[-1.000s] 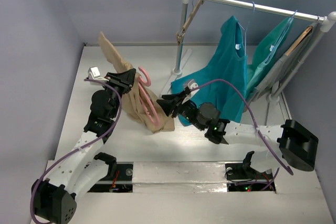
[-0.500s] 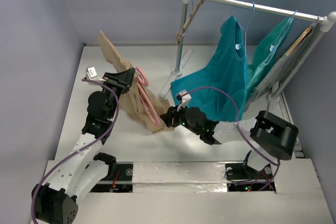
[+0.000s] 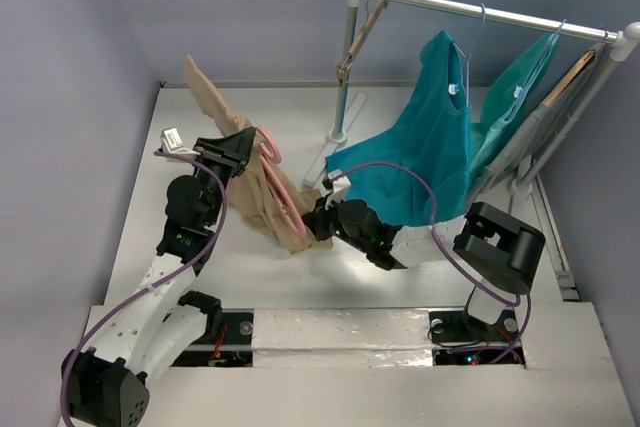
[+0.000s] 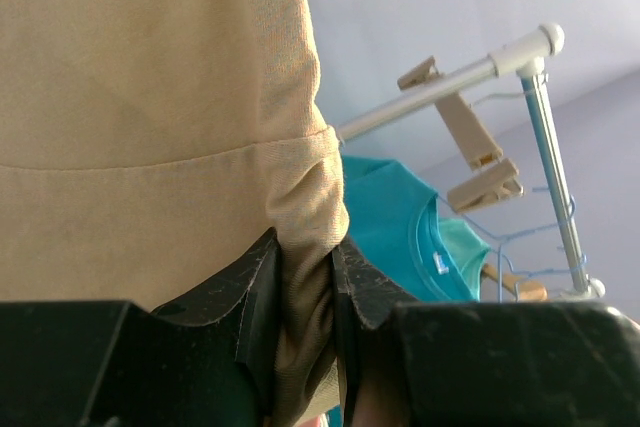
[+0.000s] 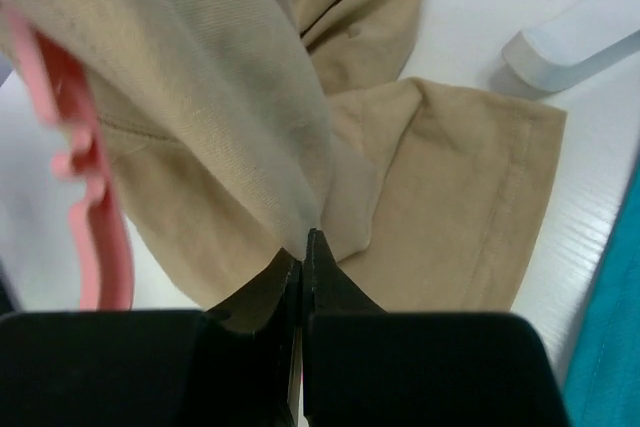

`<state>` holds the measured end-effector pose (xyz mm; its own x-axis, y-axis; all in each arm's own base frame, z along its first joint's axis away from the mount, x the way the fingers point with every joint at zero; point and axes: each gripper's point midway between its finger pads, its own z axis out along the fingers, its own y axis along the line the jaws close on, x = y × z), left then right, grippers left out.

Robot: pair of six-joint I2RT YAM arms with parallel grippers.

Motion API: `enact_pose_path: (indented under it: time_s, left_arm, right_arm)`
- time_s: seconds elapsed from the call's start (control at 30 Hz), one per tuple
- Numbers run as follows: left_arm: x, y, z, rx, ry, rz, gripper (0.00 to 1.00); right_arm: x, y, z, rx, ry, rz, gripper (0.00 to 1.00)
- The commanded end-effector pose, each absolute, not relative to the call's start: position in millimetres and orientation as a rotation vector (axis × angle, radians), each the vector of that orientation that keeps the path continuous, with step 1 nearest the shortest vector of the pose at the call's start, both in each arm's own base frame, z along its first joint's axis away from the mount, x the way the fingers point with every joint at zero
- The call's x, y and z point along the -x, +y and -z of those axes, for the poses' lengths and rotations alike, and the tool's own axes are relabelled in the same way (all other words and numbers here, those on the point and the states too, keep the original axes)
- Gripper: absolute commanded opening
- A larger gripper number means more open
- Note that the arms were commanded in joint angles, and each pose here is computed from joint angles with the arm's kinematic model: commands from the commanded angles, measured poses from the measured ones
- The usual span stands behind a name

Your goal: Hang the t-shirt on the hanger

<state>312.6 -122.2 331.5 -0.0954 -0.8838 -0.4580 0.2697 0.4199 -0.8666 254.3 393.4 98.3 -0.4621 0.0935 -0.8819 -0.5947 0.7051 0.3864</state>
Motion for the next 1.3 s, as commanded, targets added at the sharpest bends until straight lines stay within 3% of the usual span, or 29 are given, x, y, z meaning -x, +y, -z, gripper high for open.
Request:
enact_pose_path:
  time_s: [0.0,0.27,0.63,0.8,1.1,1.13,1.17,1.27]
  left_arm:
    - [-310.6,-104.1,-378.7,0.588,1.126,1.068,0.00]
    - [-322.0,-82.4,-412.6,0.577,0.969,0.958,0.00]
    - [-337.0,-81.1,-400.4,0.516,0.966,0.863,0.00]
    - [-338.1,-89.1,-359.9,0.501,1.033,0.878,0.00]
    - [-327.0,-114.0,-307.8,0.529,1.138,1.084,0.00]
    - [-325.9,-117.4,-303.8,0.531,1.165,1.101,0.00]
    - [-322.9,-118.7,-305.3,0.527,1.169,1.113,0.00]
    - [-316.7,-127.2,-295.7,0.519,1.225,1.158,0.00]
  right_arm:
    - [-241.5,396.4,-115.6,0.382,1.858,-0.958,0.00]
    - [-188.2,379.5,-88.2,0.460,1.967,-1.044,0.00]
    - [-153.8,363.2,-114.9,0.555,1.994,-1.097,0.00]
    - [-137.4,366.6,-169.2,0.636,1.920,-1.190,0.00]
    - [-132.1,395.1,-168.7,0.735,1.988,-1.235,0.01]
    - [-139.7,396.2,-158.6,0.710,2.018,-1.186,0.08]
    - [-141.9,393.8,-149.9,0.708,2.055,-1.147,0.27]
    - [-150.8,389.1,-144.4,0.697,2.076,-1.065,0.53]
